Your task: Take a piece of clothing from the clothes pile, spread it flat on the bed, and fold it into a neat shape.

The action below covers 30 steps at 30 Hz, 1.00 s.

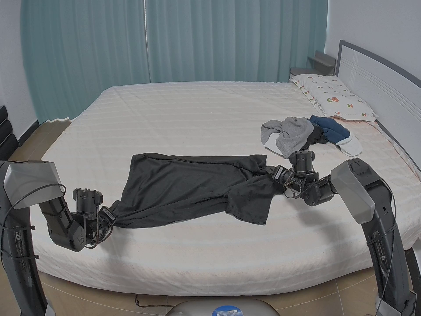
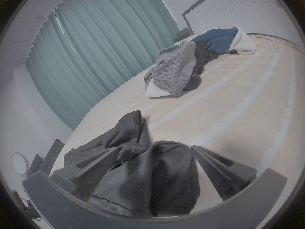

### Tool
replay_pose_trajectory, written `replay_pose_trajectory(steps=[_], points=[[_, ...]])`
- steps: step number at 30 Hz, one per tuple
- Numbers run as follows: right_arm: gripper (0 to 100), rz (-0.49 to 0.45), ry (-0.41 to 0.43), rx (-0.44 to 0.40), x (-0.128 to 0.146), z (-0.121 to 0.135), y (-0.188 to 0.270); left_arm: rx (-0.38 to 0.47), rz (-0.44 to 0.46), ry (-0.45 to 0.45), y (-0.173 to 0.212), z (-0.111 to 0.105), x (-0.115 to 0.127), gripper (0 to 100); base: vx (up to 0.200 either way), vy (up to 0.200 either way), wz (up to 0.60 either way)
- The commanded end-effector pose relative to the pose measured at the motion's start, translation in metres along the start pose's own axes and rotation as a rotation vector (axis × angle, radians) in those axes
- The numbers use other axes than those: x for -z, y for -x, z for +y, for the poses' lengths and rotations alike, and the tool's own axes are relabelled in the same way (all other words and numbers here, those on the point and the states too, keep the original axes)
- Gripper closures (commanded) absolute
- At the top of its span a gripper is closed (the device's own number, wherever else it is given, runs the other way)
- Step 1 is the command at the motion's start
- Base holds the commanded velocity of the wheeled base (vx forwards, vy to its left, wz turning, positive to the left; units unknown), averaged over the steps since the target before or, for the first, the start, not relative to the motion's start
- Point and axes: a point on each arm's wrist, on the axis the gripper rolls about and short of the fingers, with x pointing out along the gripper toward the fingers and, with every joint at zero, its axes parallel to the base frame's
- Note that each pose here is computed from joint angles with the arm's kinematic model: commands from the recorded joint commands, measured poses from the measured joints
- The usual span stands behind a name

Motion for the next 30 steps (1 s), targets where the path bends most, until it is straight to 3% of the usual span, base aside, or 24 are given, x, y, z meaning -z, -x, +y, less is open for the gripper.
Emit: replay_pose_trajectory(steps=[1, 11, 14, 15, 19, 23, 30], points=[[0, -0.029, -0.012, -0.001, -0.026, 0.006, 0.022, -0.005, 0.004, -0.001, -0.001, 0.001, 0.001, 100, 0.0, 0.0, 0.0], [0, 0.045, -0.034, -0.079, -0.038, 0.014, 0.093, -0.009, 0.009, -0.002, 0.0, 0.003, 0.002, 100, 0.0, 0.0, 0.0], [0, 0.111, -0.028, -0.076, -0.023, 0.013, 0.105, -0.008, 0.008, -0.002, 0.0, 0.002, 0.002, 100, 0.0, 0.0, 0.0], [0, 0.185, -0.019, -0.083, -0.004, 0.013, 0.113, -0.01, 0.01, -0.004, 0.0, 0.003, 0.002, 100, 0.0, 0.0, 0.0], [0, 0.284, -0.045, -0.07, 0.025, 0.017, 0.124, -0.013, 0.012, -0.004, 0.001, 0.004, 0.003, 100, 0.0, 0.0, 0.0], [0, 0.341, -0.087, -0.07, 0.045, 0.025, 0.129, -0.009, 0.011, -0.005, 0.002, 0.003, 0.002, 100, 0.0, 0.0, 0.0], [0, 0.41, -0.069, -0.056, 0.073, 0.027, 0.124, -0.015, 0.015, -0.014, 0.004, 0.004, 0.004, 100, 0.0, 0.0, 0.0]])
